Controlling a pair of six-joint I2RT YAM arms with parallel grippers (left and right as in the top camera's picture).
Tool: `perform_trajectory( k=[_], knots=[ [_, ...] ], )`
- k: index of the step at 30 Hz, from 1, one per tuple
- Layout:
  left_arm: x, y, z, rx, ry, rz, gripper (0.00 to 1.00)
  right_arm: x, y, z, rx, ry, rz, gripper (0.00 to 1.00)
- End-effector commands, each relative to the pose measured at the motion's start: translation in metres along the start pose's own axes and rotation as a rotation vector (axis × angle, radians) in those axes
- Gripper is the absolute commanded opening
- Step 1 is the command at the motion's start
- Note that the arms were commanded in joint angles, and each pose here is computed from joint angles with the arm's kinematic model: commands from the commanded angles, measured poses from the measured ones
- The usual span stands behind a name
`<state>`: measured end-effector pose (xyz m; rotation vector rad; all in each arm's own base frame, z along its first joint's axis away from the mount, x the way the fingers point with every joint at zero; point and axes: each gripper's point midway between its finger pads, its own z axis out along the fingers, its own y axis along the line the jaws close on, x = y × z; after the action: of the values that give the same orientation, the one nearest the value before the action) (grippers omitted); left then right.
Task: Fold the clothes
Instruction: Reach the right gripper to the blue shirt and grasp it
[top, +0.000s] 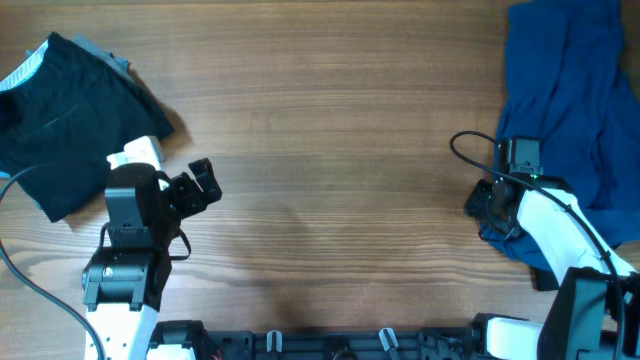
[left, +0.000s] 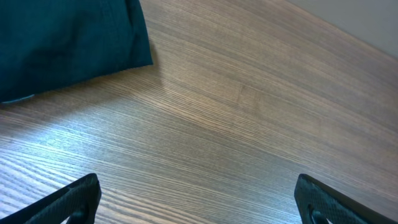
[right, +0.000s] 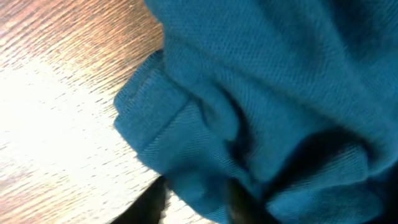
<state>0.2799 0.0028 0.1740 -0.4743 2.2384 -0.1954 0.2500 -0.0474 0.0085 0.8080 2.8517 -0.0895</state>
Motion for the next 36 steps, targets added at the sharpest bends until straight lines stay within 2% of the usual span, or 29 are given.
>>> perform_trajectory(
  k=[1,6,8,11,14,15,18,20,22,24,26,29,31,34,35,36],
  knots=[
    [-0.006,-0.003,-0.003,0.01,-0.009,-0.009,1.0,0.004,0.002,0.004,-0.011,0.022,0.004,0.05],
    [-0.006,-0.003,-0.003,0.01,-0.008,-0.01,1.0,-0.003,0.004,-0.007,-0.016,0.022,-0.034,0.04],
    [-0.006,-0.003,-0.003,0.01,-0.009,-0.009,1.0,-0.028,0.013,-0.045,-0.041,-0.022,-0.055,0.04],
    [-0.006,-0.003,-0.003,0.01,-0.009,-0.009,1.0,-0.059,0.038,-0.106,-0.175,-0.116,-0.098,0.04],
    [-0.006,-0.003,-0.003,0.01,-0.009,-0.009,1.0,-0.058,0.085,-0.153,-0.469,-0.198,-0.306,0.04],
    [-0.006,-0.003,-0.003,0.01,-0.009,-0.009,1.0,-0.062,0.091,-0.166,-0.514,-0.246,-0.329,0.04],
    [-0.006,-0.003,-0.003,0.01,-0.009,-0.009,1.0,-0.072,0.126,-0.248,-0.769,-0.465,-0.486,0.04],
    [-0.006,-0.003,-0.003,0.01,-0.009,-0.009,1.0,-0.051,0.152,-0.301,-0.991,-0.533,-0.617,0.04],
    [-0.006,-0.003,-0.003,0.01,-0.009,-0.009,1.0,-0.011,0.181,-0.324,-1.164,-0.484,-0.768,0.04],
    [-0.006,-0.003,-0.003,0.01,-0.009,-0.009,1.0,0.037,0.214,-0.328,-1.264,-0.408,-0.962,0.04],
    [-0.006,-0.003,-0.003,0.01,-0.009,-0.009,1.0,0.059,0.24,-0.322,-1.296,-0.364,-1.045,0.04],
    [-0.005,-0.002,-0.002,0.007,-0.002,-0.009,1.0,0.082,0.292,-0.293,-1.25,-0.281,-1.048,0.04],
    [-0.002,-0.001,0.002,0.0,0.014,-0.009,1.0,0.095,0.331,-0.271,-1.24,-0.278,-1.068,0.04],
    [0.003,0.001,0.01,-0.015,0.048,-0.009,1.0,0.098,0.361,-0.237,-1.16,-0.283,-1.026,0.04],
    [0.006,0.002,0.013,-0.02,0.061,-0.009,1.0,0.102,0.365,-0.222,-1.13,-0.258,-1.029,0.13],
    [0.008,0.002,0.016,-0.02,0.076,-0.009,1.0,0.104,0.365,-0.209,-1.106,-0.229,-1.028,0.36]
  ],
)
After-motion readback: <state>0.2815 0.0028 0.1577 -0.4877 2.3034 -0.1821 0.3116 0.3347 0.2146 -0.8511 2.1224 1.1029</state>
